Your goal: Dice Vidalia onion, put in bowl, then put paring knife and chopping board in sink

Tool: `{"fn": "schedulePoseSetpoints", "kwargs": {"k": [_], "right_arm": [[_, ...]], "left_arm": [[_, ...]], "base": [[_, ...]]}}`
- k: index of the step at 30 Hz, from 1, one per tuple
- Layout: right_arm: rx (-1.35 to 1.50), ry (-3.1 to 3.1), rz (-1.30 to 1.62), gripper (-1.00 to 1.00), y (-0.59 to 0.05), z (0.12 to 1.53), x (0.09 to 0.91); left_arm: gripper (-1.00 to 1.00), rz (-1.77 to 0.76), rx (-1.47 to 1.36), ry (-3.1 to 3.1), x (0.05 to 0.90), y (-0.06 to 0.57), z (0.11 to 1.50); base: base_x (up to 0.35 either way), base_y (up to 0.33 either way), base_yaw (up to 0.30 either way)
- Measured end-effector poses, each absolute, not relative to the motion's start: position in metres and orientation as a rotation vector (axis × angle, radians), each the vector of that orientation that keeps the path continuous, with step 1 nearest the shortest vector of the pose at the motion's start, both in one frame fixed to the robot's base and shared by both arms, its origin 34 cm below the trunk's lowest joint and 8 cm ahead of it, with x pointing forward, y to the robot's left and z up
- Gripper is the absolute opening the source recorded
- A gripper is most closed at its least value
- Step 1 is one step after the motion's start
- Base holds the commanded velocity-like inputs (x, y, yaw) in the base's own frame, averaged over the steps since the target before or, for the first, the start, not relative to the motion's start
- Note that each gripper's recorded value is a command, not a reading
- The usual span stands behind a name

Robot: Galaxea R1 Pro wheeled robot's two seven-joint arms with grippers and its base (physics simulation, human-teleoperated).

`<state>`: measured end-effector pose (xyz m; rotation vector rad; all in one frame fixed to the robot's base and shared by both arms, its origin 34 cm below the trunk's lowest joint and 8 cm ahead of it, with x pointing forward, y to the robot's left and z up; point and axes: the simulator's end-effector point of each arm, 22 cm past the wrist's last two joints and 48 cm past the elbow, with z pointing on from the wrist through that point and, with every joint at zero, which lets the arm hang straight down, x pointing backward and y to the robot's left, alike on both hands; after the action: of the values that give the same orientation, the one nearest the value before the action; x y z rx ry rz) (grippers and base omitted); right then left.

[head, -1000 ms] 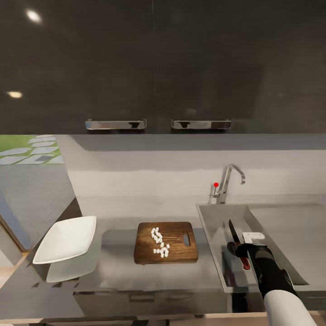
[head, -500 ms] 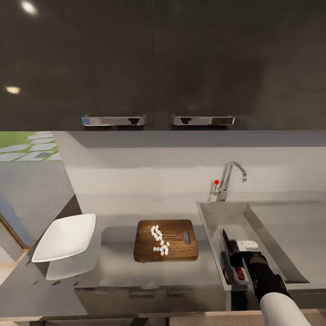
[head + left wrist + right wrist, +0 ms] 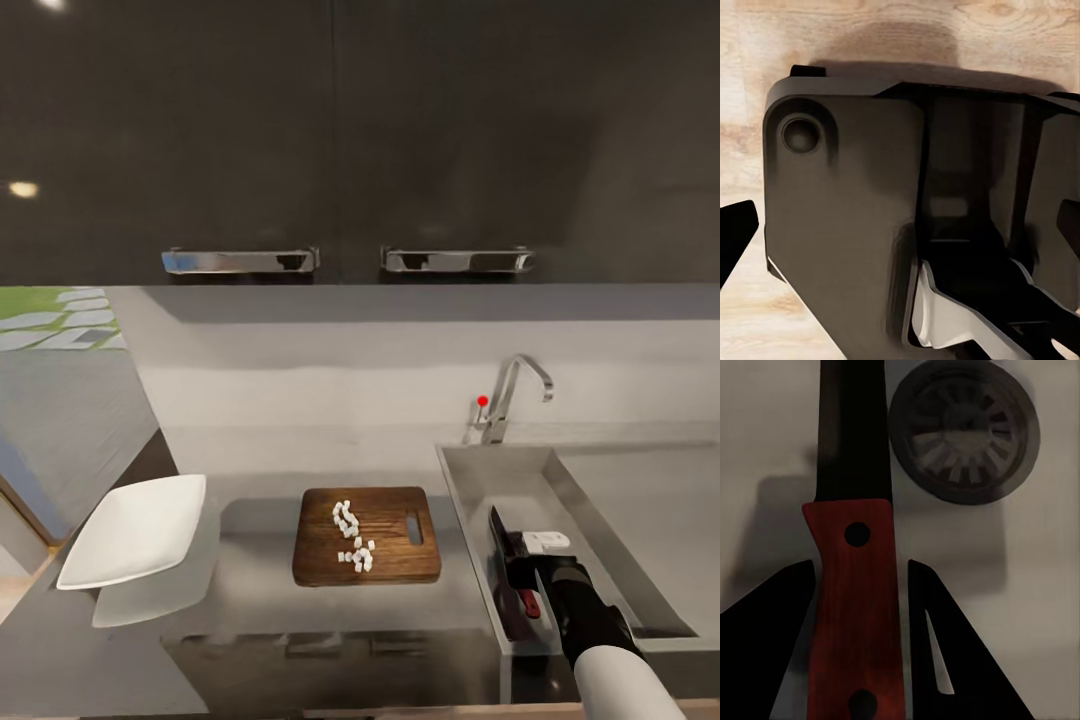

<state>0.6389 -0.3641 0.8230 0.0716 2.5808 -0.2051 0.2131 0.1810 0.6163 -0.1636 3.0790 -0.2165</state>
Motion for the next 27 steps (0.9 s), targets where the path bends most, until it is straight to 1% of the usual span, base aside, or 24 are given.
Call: {"fn": "schedulePoseSetpoints", "kwargs": {"k": [17,18,27], "right_arm": [[0.069,2.609,-0.207,-1.0,-0.364,0.808,0.633],[0.069,2.61,-0.207,1.0,-0.364,0.807,0.633],[0.069,2.619,-0.21,1.0,-0.364,0.803,0.632]], "left_arm": [[1.0,-0.22,-0.168,3.106,0.203,0.179,0.614],[1.0,-0.221,-0.168,3.108,0.202,0.178,0.614],[1.0,-0.222,-0.17,3.118,0.198,0.177,0.613]], "base": [[0.004,0.0,0.0],[0.0,0.0,0.0],[0.0,0.0,0.0]]}}
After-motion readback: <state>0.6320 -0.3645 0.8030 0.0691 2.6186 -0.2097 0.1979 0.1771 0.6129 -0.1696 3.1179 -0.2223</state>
